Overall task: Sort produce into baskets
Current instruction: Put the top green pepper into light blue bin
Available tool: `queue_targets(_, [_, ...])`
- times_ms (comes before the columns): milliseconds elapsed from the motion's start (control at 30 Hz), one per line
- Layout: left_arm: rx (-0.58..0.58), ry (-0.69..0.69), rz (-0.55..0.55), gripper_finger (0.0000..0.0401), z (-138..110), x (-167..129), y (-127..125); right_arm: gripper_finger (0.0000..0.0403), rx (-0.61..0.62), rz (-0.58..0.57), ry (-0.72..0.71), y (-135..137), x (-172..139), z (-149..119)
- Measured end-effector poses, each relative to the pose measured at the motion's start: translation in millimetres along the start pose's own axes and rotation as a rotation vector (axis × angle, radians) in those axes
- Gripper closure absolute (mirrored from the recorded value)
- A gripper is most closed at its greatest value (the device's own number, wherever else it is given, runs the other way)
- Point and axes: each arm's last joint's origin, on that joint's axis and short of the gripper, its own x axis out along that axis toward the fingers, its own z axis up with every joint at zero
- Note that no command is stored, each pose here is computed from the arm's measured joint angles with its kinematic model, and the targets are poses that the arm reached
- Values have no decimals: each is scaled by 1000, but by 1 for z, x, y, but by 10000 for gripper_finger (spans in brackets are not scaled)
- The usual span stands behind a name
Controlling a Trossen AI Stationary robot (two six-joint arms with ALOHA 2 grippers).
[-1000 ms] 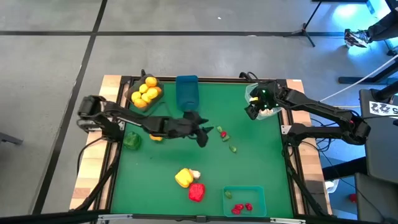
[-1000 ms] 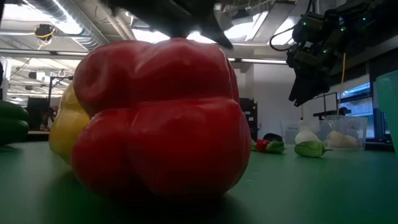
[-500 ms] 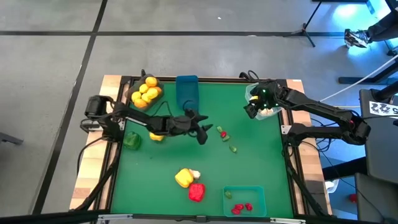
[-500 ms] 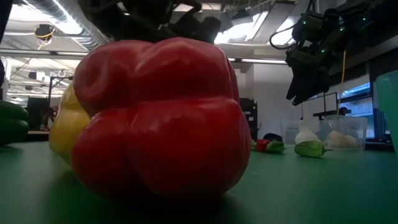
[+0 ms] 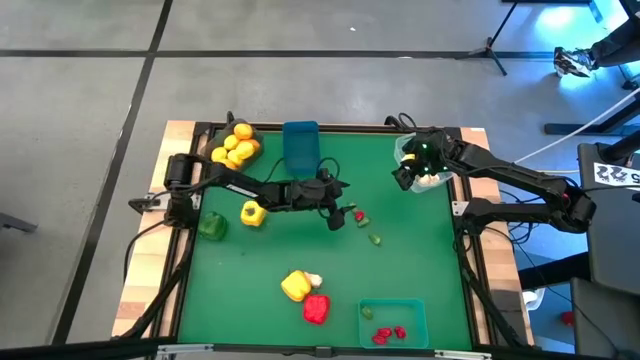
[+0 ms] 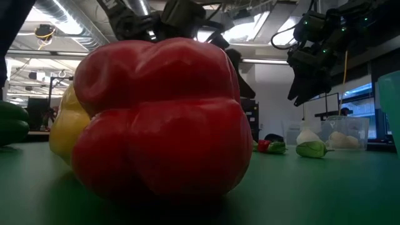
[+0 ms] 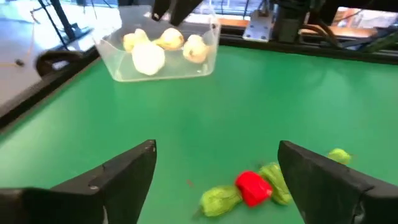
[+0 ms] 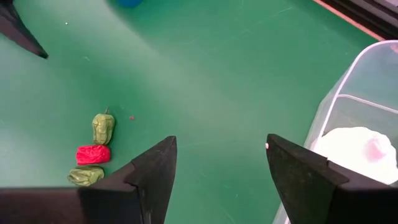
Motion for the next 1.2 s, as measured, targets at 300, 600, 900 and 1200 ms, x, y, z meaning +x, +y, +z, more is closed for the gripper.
queue_targets(300, [-42, 49, -73, 60, -7, 9, 20, 159, 0, -1, -1, 0, 0, 0])
queue_targets(600, [-14, 64, -87, 60, -40, 32, 18, 159, 0, -4, 2, 0, 0, 0])
queue_targets(900, [41, 101, -89, 60, -59, 45, 16, 159, 0, -4, 1, 0, 0, 0])
queue_targets(1200, [74, 88, -132, 60, -59, 57, 12, 159, 0, -4, 2, 0, 0, 0])
